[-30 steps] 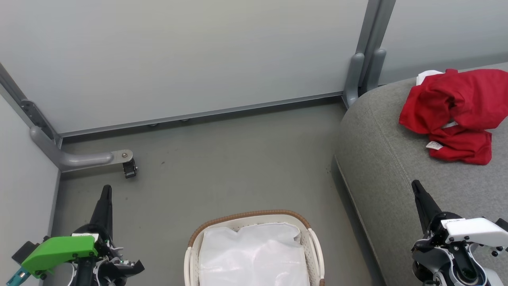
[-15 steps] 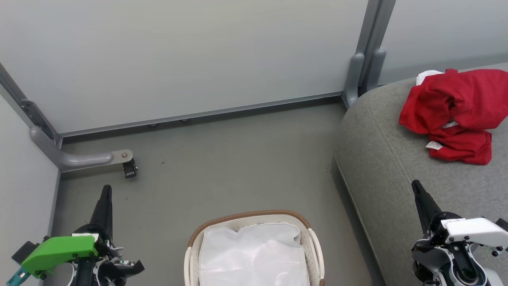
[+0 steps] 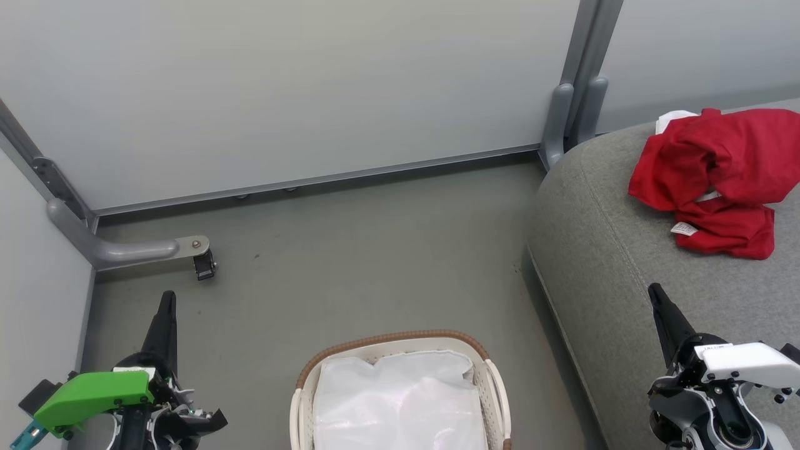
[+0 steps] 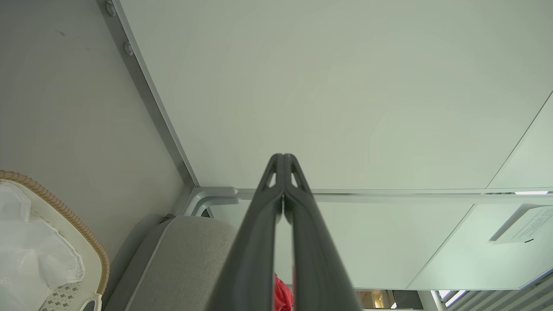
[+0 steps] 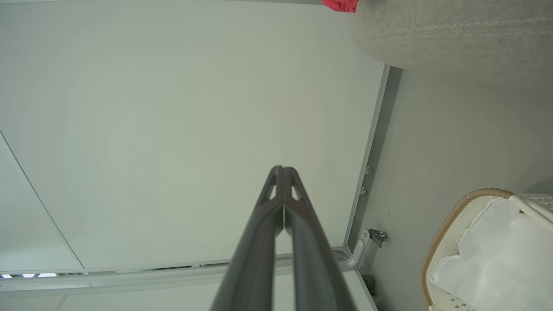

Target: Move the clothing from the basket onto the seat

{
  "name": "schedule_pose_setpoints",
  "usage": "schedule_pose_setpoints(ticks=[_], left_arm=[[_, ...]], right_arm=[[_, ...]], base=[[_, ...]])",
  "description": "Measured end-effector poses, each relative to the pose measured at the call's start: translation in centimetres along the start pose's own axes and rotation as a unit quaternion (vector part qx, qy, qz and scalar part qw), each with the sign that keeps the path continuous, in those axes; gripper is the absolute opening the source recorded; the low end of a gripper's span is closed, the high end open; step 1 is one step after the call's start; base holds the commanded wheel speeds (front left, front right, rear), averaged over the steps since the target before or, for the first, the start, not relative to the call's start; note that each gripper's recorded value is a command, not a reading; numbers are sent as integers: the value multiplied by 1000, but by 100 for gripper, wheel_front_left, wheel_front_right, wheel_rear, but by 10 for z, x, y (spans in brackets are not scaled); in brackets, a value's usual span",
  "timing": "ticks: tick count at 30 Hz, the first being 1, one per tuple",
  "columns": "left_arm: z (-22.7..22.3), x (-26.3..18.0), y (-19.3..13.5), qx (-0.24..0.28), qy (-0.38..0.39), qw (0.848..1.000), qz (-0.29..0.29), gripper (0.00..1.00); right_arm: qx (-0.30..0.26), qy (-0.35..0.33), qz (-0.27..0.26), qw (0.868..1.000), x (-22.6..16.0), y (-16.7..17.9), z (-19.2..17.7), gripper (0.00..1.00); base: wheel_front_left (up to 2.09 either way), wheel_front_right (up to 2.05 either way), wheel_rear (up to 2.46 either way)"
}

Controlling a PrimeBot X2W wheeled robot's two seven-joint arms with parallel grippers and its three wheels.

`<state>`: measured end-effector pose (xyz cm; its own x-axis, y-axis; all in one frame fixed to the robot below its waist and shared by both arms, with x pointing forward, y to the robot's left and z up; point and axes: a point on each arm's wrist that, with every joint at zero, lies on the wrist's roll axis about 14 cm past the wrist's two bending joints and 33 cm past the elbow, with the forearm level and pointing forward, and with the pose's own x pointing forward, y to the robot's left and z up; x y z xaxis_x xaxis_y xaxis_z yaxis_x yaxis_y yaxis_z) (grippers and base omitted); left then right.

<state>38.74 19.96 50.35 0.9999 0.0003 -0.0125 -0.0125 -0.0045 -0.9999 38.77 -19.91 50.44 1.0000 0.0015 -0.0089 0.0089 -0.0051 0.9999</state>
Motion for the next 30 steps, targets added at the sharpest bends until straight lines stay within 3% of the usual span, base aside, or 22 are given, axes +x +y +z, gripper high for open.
schedule_pose_setpoints(ticks=[30], left_arm=[[0,0,0,0,0,1000,0,0]], right_arm=[[0,0,0,1000,0,0,0,0]], base=[[0,0,0]])
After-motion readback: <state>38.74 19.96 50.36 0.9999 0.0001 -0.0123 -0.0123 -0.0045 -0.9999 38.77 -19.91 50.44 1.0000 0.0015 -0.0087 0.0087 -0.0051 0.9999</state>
